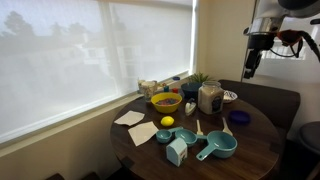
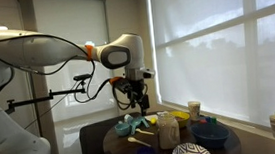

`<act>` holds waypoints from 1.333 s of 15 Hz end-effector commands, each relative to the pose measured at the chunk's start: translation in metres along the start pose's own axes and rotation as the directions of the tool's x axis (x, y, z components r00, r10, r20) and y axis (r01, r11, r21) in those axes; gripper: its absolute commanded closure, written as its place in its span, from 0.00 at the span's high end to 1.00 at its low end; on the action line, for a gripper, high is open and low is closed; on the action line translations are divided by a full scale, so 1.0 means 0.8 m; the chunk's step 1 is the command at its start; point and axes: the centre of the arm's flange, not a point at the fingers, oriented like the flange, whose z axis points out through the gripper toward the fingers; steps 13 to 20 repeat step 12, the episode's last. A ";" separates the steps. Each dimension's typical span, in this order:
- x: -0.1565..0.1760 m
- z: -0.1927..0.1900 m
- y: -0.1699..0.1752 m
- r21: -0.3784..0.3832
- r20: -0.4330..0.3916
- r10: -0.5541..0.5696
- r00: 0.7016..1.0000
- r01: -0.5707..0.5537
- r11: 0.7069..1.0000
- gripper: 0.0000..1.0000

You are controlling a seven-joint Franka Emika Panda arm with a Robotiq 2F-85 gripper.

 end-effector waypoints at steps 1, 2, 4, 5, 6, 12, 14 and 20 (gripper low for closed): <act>-0.001 -0.057 -0.003 -0.111 0.011 -0.093 0.996 0.094 0.989 1.00; -0.002 -0.070 -0.003 -0.137 0.008 -0.105 0.994 0.105 0.985 1.00; -0.003 -0.087 -0.002 -0.171 0.000 -0.120 0.993 0.118 0.978 1.00; -0.006 -0.092 -0.001 -0.168 0.009 -0.095 0.995 0.095 0.981 1.00; -0.006 -0.074 0.001 -0.139 -0.014 -0.088 0.996 0.085 0.987 1.00; -0.006 -0.073 0.002 -0.138 -0.009 -0.086 0.996 0.083 0.987 1.00; -0.006 -0.073 0.002 -0.138 -0.009 -0.086 0.996 0.083 0.987 1.00; -0.006 -0.073 0.002 -0.138 -0.009 -0.086 0.996 0.083 0.987 1.00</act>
